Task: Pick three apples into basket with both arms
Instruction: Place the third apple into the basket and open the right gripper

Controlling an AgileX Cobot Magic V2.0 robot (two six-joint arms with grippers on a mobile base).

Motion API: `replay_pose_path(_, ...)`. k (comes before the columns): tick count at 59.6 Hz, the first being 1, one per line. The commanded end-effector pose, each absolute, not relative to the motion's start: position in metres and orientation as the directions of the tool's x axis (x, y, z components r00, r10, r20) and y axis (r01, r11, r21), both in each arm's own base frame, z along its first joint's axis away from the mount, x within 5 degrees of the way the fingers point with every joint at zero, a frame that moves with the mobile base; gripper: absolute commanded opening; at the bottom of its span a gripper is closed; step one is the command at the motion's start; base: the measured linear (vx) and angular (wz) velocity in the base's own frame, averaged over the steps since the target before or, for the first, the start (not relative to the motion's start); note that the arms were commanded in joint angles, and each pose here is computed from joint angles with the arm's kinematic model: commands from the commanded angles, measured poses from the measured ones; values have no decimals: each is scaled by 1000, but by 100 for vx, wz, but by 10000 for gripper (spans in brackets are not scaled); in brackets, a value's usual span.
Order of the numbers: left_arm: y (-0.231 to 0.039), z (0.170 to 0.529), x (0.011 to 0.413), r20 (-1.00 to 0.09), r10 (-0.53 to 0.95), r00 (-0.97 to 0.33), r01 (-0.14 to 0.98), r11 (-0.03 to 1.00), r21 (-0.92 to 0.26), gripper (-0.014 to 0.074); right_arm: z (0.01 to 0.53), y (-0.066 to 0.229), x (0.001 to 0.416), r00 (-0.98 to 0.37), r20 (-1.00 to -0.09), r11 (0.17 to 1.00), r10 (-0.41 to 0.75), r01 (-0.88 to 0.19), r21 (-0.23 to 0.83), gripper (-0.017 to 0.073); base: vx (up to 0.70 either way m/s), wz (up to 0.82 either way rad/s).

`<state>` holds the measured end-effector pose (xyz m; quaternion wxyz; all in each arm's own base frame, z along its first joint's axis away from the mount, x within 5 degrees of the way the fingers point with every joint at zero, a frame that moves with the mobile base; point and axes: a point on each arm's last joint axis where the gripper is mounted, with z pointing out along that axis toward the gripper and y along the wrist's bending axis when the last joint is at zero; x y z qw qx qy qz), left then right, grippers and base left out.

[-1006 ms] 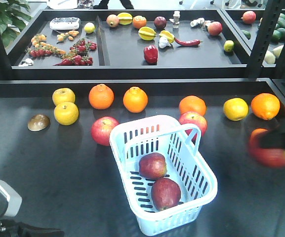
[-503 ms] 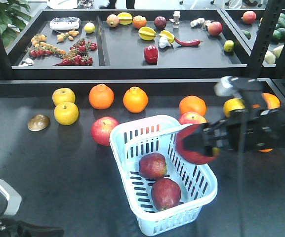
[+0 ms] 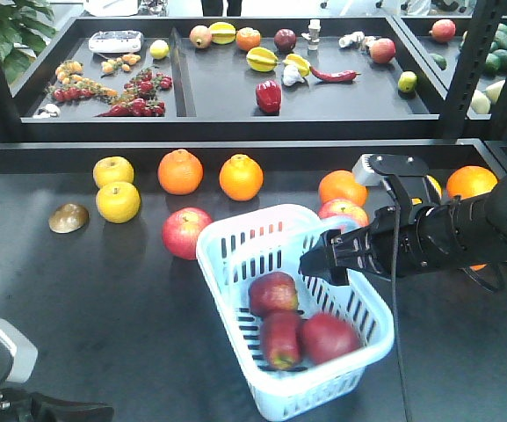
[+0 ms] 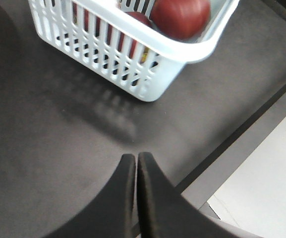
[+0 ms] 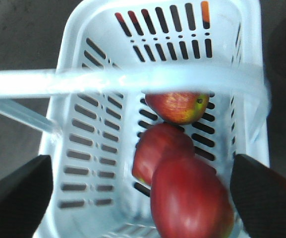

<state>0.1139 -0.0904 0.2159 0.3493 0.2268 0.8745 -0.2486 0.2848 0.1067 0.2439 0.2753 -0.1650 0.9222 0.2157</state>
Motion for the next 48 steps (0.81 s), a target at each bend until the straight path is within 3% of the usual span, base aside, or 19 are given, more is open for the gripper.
replay_pose_path(1, -92, 227, 118, -758, 174, -629, 559, 778, -285, -6, 264, 108, 286, -752, -640, 847, -157, -436, 305, 689, 0, 0)
replay_pose_path(6, -92, 227, 118, -757, 175, -630, 560, 778, -286, -6, 265, 109, 282, -759, -626, 834, -180, -455, 313, 623, 0, 0)
replay_pose_path(11, -92, 227, 118, -756, 176, -631, 560, 777, -287, -6, 270, 109, 276, -740, -634, 814, -224, -500, 296, 489, 0, 0)
replay_pose_path(23, -92, 226, 117, -752, 179, -634, 562, 774, -290, -6, 297, 108, 245, -664, -657, 718, -357, -645, 261, -17, 0, 0)
replay_pose_path(33, -93, 226, 116, -745, 185, -641, 566, 769, -296, -6, 317, 99, 198, -577, -707, 657, -410, -724, 210, -8, 0, 0)
replay_pose_path(48, -94, 225, 113, -723, 183, -666, 568, 753, -332, -6, 280, 73, 126, -526, -782, 737, -336, -664, 130, -6, 0, 0)
